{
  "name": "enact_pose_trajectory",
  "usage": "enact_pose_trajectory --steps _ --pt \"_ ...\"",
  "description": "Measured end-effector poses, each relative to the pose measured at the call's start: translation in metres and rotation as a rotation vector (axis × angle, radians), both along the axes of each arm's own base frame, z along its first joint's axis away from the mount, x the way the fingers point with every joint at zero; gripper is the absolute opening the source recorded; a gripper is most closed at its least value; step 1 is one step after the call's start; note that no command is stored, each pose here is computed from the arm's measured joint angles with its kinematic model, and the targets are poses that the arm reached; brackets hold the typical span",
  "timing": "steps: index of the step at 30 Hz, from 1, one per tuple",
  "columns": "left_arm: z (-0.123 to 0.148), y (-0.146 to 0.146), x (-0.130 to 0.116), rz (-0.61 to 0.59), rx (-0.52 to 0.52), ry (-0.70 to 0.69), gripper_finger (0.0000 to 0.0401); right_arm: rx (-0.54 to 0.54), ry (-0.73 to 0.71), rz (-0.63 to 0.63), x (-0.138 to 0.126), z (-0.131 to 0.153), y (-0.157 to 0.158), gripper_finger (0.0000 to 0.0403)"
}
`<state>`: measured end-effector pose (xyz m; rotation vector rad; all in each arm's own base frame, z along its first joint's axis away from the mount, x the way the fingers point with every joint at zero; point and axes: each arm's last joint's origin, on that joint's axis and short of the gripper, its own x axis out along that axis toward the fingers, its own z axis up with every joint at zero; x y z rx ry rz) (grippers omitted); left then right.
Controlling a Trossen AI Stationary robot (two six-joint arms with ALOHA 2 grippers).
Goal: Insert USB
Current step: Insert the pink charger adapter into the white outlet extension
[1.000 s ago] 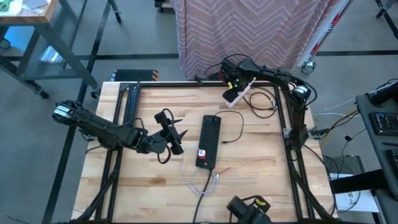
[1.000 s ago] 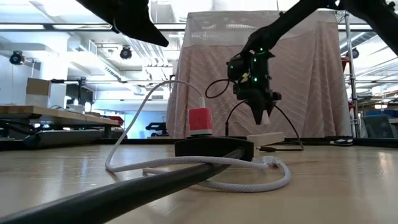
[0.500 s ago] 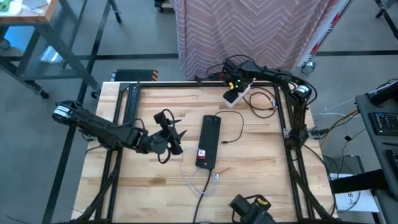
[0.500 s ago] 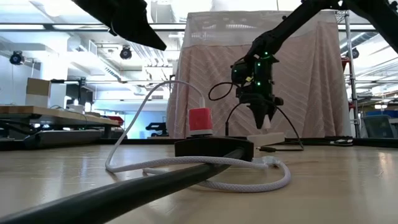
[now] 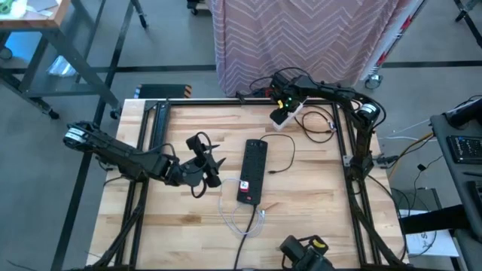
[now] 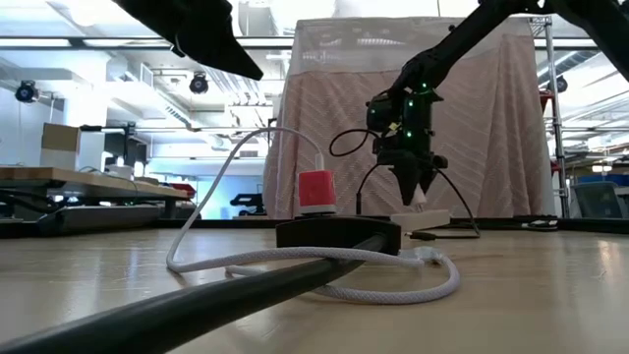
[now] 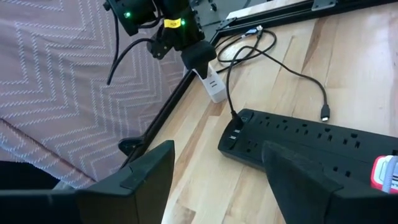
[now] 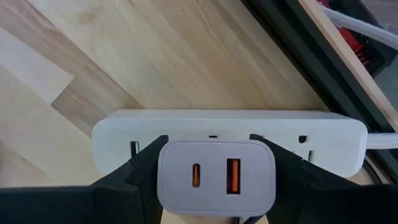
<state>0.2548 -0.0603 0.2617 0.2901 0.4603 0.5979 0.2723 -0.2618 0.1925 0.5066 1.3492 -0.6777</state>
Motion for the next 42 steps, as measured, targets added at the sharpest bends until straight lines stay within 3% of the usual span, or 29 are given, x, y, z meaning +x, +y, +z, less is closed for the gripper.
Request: enact_pose_trajectory --steps 10,25,42 --pt "0.0 0.0 0.0 0.0 0.0 0.001 0.0217 -0.022 -0.009 -0.02 -0.009 0.001 0.007 0.018" --pt "0.0 0.0 0.0 0.0 0.001 0.004 0.0228 -0.14 -0.121 -0.055 -0.037 -0.028 0.041 0.018" --pt "0.0 0.0 0.0 0.002 0.001 0.002 0.0226 -0.195 -0.182 -0.116 -0.038 -0.044 0.045 0.018"
